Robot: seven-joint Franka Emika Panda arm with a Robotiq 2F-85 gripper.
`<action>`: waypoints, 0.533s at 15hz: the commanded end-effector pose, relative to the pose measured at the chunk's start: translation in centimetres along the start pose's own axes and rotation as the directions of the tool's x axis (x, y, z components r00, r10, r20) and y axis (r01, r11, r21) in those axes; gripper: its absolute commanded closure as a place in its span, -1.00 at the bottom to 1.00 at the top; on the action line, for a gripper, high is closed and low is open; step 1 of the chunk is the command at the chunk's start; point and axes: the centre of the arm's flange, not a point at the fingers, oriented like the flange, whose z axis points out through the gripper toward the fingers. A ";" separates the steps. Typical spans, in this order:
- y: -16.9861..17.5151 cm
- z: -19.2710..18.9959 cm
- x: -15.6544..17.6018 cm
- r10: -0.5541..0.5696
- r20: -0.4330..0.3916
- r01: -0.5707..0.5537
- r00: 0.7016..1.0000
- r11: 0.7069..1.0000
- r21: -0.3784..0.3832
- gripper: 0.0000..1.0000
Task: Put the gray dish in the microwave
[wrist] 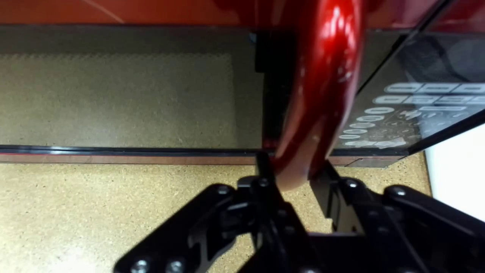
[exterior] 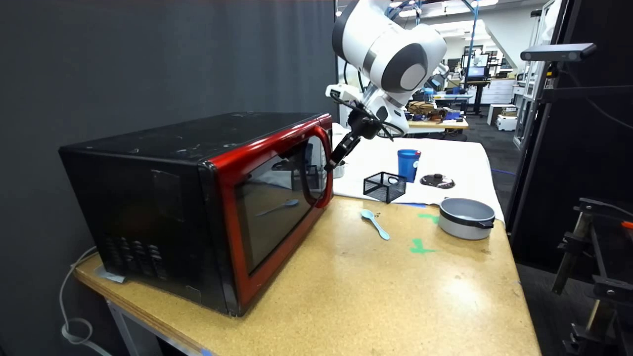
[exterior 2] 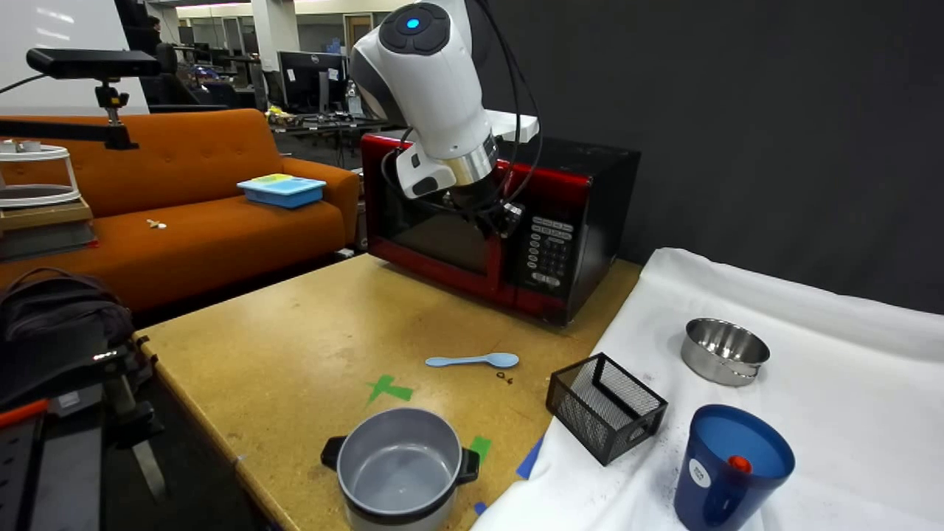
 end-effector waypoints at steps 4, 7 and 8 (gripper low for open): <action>-0.3 -1.3 3.5 0.044 0.026 -0.044 0.999 0.999 0.018 0.85; -0.4 -2.5 5.6 0.074 0.049 -0.076 0.996 0.996 0.039 0.85; -0.4 -2.9 6.3 0.081 0.060 -0.084 0.995 0.995 0.044 0.85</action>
